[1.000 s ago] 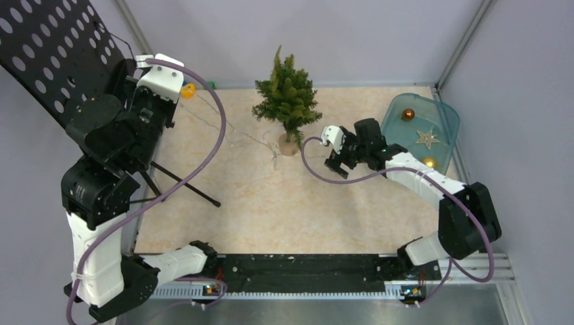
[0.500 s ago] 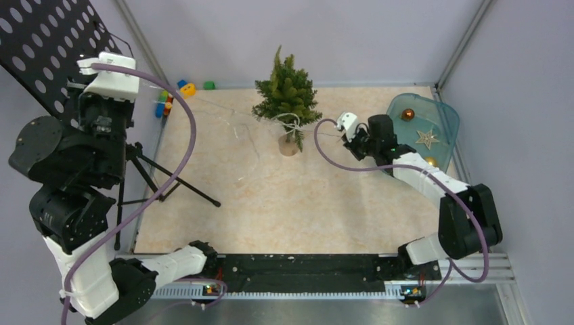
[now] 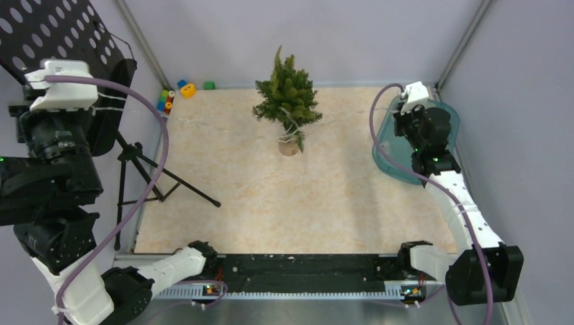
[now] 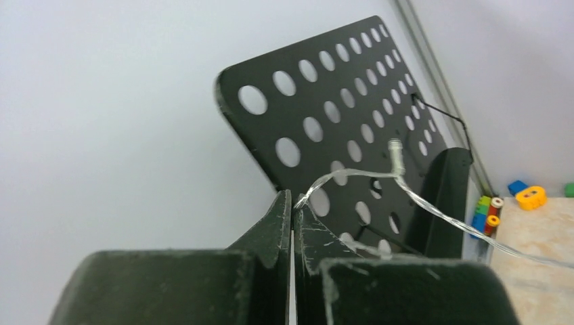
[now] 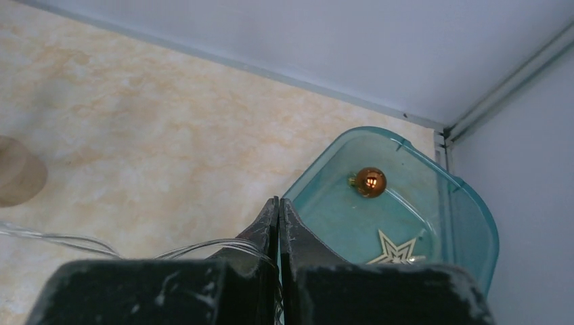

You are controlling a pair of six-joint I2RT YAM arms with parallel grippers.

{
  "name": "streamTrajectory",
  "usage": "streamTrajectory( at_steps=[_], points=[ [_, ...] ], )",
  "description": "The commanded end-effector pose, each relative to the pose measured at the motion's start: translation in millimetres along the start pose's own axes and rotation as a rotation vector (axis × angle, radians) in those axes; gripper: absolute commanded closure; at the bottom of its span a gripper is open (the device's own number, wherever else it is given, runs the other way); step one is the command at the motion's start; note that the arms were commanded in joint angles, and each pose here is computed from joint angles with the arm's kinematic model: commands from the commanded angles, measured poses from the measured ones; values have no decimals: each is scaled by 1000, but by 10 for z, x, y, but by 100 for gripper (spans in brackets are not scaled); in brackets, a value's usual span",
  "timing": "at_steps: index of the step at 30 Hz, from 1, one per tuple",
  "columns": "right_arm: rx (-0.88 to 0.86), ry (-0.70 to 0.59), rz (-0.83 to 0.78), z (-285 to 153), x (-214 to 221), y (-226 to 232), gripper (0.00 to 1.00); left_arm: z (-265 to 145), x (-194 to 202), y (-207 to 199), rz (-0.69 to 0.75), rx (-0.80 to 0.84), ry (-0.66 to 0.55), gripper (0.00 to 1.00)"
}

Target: Decorate the small christmas tree

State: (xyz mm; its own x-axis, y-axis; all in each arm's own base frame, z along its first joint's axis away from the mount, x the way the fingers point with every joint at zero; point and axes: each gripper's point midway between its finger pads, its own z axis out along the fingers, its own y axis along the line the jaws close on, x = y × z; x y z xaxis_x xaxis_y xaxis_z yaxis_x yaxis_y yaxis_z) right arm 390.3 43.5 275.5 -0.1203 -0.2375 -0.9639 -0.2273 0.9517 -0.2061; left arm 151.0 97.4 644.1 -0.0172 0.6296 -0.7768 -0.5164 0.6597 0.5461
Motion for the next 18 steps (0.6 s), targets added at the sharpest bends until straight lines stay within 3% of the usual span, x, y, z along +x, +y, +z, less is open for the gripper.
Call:
streamTrajectory(
  at_steps=[1, 5, 12, 18],
  points=[
    [172, -104, 42, -209, -482, -438, 100, -86, 0, 368, -39, -109, -3, 100],
    [300, -147, 1, -435, -898, -737, 100, -129, 3, 489, -56, -137, -9, 100],
    [309, -280, -49, -729, -1617, -829, 100, -160, 19, 477, -80, -112, -22, 100],
    [141, -422, -58, -921, -2130, -555, 100, -135, 50, 302, -76, -65, -16, 100]
  ],
)
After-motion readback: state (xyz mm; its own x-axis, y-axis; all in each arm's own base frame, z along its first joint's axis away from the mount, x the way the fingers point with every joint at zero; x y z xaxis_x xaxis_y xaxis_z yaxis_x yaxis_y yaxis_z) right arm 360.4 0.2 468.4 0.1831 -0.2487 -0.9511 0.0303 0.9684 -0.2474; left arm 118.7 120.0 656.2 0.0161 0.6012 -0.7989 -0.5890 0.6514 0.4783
